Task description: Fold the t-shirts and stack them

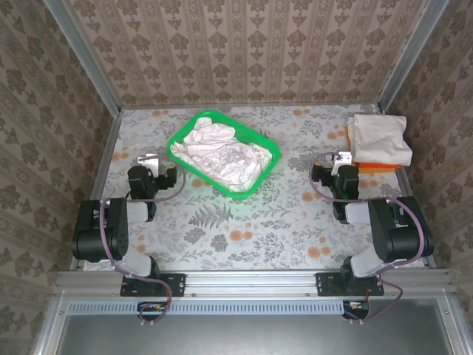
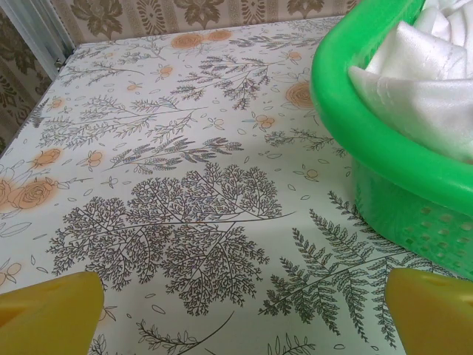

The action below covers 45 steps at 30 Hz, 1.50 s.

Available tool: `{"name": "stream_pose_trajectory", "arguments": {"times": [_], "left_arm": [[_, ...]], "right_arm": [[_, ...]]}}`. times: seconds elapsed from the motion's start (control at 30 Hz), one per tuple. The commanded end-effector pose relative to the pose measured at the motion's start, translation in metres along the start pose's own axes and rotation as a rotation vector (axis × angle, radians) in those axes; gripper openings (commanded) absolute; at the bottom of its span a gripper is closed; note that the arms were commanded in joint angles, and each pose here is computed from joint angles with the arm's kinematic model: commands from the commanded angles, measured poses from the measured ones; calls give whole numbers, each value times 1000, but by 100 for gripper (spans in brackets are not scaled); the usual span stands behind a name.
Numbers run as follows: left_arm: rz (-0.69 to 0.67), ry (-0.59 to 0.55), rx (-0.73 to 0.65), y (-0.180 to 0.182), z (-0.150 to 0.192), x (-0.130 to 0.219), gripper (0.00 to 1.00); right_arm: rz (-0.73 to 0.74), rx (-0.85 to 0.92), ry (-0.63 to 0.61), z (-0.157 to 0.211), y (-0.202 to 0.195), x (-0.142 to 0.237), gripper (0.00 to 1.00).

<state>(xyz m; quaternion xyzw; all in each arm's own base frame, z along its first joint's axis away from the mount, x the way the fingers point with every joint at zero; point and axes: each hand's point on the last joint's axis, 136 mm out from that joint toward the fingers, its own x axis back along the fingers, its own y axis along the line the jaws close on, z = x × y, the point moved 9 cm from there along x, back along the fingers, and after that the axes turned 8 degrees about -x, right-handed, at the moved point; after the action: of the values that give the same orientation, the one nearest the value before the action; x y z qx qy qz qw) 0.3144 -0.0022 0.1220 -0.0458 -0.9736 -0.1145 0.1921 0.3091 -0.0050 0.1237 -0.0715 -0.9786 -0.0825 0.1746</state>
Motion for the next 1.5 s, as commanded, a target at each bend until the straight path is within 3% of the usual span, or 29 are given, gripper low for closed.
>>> {"name": "stream_pose_trajectory", "arguments": {"times": [0.0,0.8,0.93,1.27,1.47], "left_arm": [[-10,-24,8,0,-4,0,100],[-15,-29,8,0,-5,2,100],[-39,-59,-19,-2,-15,15,100],[-272,-64,3,-2,-43,76,100],[-239,-143,16,-28,-92,98,100]], "right_arm": [[-12,7,-19,-6,4,-3,100],[-10,5,-22,-6,3,-2,100],[-22,8,-32,-10,4,3,100],[-71,62,-49,-56,21,46,100],[-270,115,-2,-90,57,57,100]]}}
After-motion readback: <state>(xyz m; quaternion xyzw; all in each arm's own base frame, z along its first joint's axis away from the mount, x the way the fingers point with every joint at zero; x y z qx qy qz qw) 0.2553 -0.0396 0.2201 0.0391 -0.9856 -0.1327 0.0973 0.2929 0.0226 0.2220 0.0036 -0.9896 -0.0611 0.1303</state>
